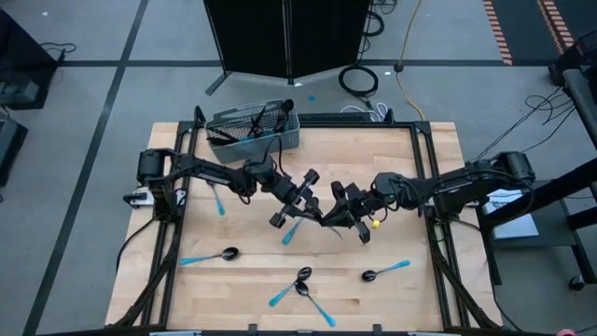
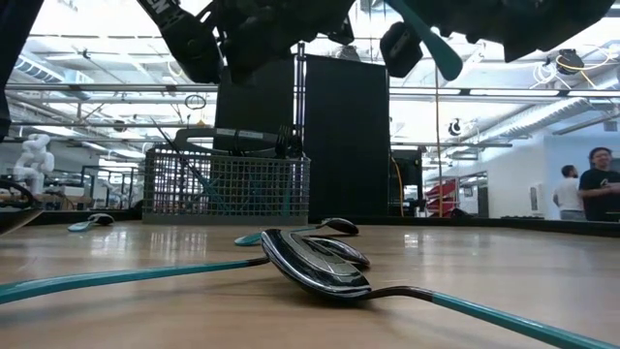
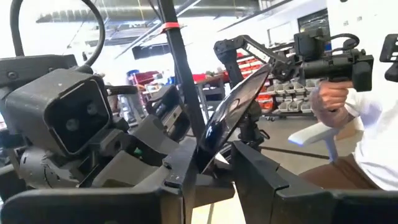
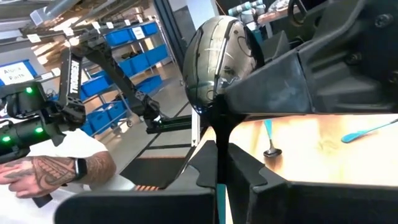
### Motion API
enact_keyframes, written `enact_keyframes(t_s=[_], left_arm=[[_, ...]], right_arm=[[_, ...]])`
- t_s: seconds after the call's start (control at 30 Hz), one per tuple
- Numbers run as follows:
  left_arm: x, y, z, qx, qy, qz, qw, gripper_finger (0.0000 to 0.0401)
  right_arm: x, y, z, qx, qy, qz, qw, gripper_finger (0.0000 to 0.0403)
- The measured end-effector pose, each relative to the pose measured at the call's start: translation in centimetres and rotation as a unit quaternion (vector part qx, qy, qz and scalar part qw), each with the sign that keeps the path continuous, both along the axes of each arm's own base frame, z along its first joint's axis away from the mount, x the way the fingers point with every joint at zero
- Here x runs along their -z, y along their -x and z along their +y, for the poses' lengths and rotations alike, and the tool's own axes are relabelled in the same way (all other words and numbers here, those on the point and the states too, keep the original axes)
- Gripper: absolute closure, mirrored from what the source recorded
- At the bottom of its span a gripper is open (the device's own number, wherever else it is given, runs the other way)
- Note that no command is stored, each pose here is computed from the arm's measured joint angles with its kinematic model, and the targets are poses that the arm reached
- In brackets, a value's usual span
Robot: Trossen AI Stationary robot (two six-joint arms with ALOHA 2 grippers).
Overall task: Sort silverware
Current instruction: Put the blue spoon into the silverware basket
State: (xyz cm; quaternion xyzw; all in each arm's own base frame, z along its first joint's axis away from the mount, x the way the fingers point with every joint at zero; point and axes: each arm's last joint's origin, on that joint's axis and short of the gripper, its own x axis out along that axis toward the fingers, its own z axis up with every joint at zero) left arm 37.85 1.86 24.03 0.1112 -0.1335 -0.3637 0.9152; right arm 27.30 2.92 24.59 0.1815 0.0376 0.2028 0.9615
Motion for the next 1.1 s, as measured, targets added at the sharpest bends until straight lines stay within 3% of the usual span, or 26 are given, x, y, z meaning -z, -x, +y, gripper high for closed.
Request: enact_keyframes(t_s=[0.37, 0.57, 0.77, 0.93, 1.1], left_arm=[[-0.17, 0.07, 0.00, 0.001, -0.002, -0.011, 1.000, 0.0311], [-0.21, 0.02, 0.08, -0.013, 0.002, -0.013, 1.000, 0.0386], [-0.18, -0.02, 0.01, -0.017, 0.004, -0.011, 1.000, 0.0398], [-0.16, -0.03, 0.02, -0.019, 0.004, -0.009, 1.000, 0.0399], [-0.21, -0.02, 0.03, -0.020, 0.009, -0.007, 1.000, 0.0400]], right_arm=[[-0.02, -0.03, -0.32, 0.005, -0.002, 0.000, 1.000, 0.0403], [-0.02, -0.03, -0.32, 0.006, -0.004, 0.001, 1.000, 0.0403], [-0.01, -0.03, -0.34, 0.008, -0.006, 0.002, 1.000, 0.0399], [0.01, -0.05, -0.50, 0.012, -0.017, 0.008, 1.000, 0.0371], [0.02, -0.09, -1.06, 0.021, -0.030, 0.014, 0.999, 0.0314]])
